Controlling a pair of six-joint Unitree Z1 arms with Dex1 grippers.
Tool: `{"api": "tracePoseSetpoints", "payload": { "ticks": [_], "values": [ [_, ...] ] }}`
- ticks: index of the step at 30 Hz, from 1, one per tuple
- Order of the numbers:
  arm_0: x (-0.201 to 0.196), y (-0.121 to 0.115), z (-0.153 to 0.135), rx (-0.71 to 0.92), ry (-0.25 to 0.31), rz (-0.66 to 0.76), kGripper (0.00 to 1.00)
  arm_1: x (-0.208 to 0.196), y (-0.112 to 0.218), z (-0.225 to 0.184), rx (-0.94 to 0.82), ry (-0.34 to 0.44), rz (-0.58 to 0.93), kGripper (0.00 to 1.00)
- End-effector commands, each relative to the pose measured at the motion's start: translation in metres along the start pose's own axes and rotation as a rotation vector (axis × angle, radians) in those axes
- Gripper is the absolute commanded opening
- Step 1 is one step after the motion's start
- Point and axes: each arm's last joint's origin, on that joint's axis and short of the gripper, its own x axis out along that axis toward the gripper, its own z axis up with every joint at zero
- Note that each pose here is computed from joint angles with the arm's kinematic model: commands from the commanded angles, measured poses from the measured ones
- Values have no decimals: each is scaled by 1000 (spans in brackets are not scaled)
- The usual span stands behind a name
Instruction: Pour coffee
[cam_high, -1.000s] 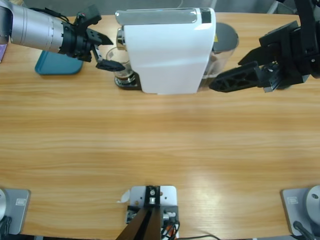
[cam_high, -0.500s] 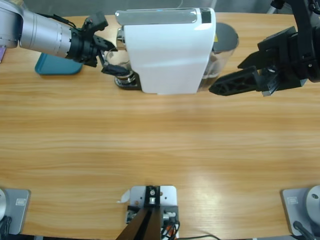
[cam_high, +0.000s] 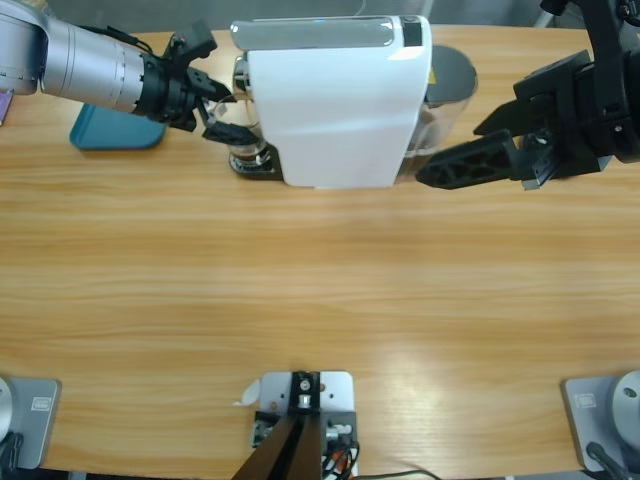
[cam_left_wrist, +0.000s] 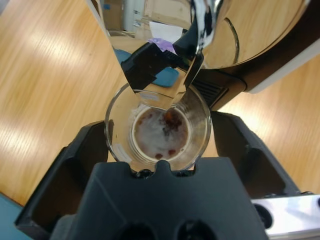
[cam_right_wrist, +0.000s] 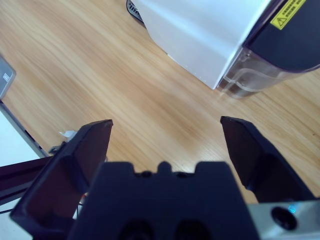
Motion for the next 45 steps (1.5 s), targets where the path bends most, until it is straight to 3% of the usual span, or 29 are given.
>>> {"api": "tracePoseSetpoints", "payload": {
  "ticks": [1, 24, 26, 45],
  "values": [
    [21, 2, -7, -9, 37, -13, 688, 15, -4, -6, 14, 49, 7, 1000],
    [9, 5, -4, -7, 23, 16, 676, 17, -5, -6, 18, 45, 7, 1000],
    [5, 5, -4, -7, 18, 20, 642, 17, -5, -6, 19, 47, 7, 1000],
    [-38, 7, -12, -39, -1, 89, 642, 21, -6, -9, 22, 45, 12, 1000]
  ]
}}
